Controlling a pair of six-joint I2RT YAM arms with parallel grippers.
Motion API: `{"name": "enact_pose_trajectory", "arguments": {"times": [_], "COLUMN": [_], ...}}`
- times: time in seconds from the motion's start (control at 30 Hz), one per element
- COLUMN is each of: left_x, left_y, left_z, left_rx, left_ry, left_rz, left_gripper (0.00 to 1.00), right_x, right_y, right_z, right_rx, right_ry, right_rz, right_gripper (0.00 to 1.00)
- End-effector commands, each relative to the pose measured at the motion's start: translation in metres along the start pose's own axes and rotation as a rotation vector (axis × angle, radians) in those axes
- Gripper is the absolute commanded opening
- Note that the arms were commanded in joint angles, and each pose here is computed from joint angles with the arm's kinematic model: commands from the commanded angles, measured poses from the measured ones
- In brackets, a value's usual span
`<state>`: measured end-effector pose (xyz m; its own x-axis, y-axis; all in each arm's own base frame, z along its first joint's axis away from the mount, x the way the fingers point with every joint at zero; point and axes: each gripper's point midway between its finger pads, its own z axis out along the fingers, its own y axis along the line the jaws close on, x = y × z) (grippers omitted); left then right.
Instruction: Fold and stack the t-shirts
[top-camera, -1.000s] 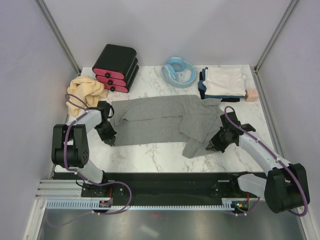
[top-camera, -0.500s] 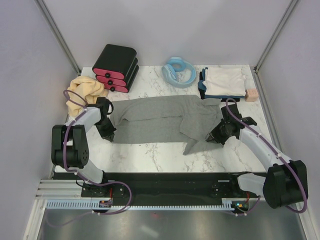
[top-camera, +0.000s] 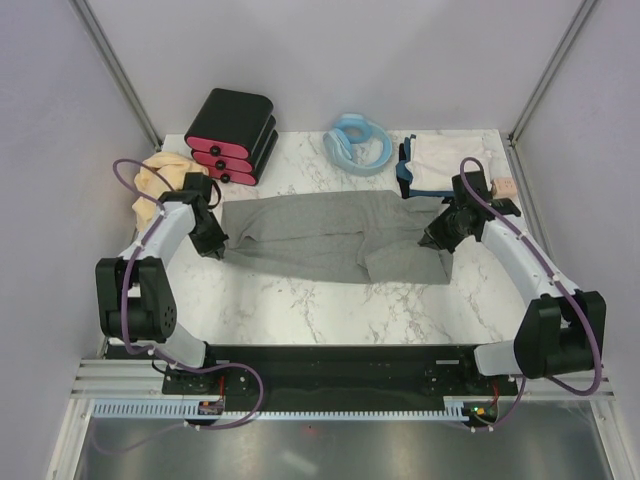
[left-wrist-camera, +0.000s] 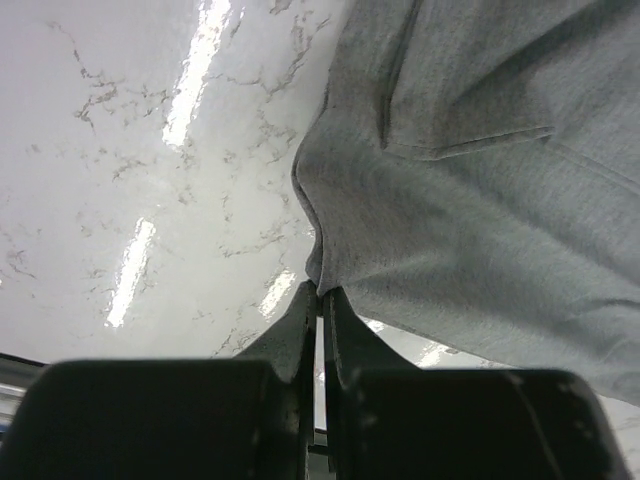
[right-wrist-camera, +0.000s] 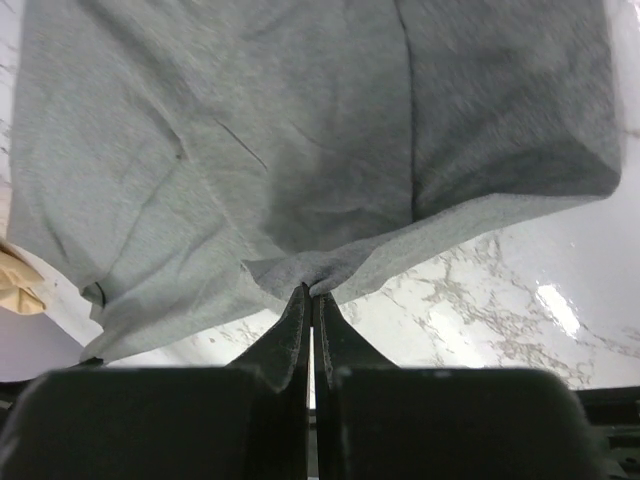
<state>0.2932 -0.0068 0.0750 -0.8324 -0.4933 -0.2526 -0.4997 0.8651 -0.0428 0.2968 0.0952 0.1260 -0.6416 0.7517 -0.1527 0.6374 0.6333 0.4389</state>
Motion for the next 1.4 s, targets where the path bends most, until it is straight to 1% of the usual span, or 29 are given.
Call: {"name": "enact_pose_trajectory", "arguments": {"times": [0.0, 0.03, 0.1, 0.13, 0.17, 0.33, 0.53, 0.73, 0.87, 1.0, 1.27, 1.37], "left_x": [-0.022, -0.026, -0.028, -0.030, -0.030, -0.037, -0.045, -0.055, -0.061, -0.071, -0.086, -0.092], "left_y": [-0.015, -0.018, -0.021, -0.023, -0.025, -0.030, -0.034, -0.033, -0.033, -0.034, -0.038, -0.039], "left_z": [-0.015, -0.018, -0.018, -0.019, -0.021, -0.027, -0.027, -0.029, -0.021, -0.017, -0.001, 0.005], "left_rx": [0.066, 0.076, 0.088, 0.096, 0.107, 0.128, 0.132, 0.106, 0.077, 0.056, 0.013, 0.000], "left_ry": [-0.045, -0.055, -0.049, -0.054, -0.053, -0.073, -0.082, -0.105, -0.087, -0.096, -0.079, -0.078], "left_rz": [0.031, 0.032, 0.037, 0.038, 0.045, 0.053, 0.062, 0.062, 0.069, 0.074, 0.101, 0.107], "left_gripper": [0.02, 0.02, 0.02, 0.02, 0.02, 0.02, 0.02, 0.02, 0.02, 0.02, 0.02, 0.02], "right_x": [-0.030, -0.035, -0.041, -0.045, -0.047, -0.062, -0.076, -0.101, -0.113, -0.125, -0.131, -0.136], "right_y": [0.036, 0.051, 0.061, 0.073, 0.076, 0.106, 0.130, 0.147, 0.157, 0.168, 0.188, 0.192], "right_z": [-0.012, -0.018, -0.014, -0.020, -0.014, -0.018, -0.018, -0.025, -0.026, -0.026, -0.011, -0.011], "right_rx": [-0.070, -0.102, -0.112, -0.143, -0.137, -0.193, -0.237, -0.270, -0.290, -0.312, -0.397, -0.408], "right_ry": [-0.056, -0.062, -0.050, -0.053, -0.042, -0.046, -0.042, -0.093, -0.111, -0.134, -0.117, -0.137], "right_rz": [-0.070, -0.087, -0.120, -0.132, -0.137, -0.195, -0.246, -0.265, -0.287, -0.315, -0.352, -0.358], "right_gripper": [0.00, 0.00, 0.00, 0.00, 0.00, 0.00, 0.00, 0.00, 0.00, 0.00, 0.00, 0.00]}}
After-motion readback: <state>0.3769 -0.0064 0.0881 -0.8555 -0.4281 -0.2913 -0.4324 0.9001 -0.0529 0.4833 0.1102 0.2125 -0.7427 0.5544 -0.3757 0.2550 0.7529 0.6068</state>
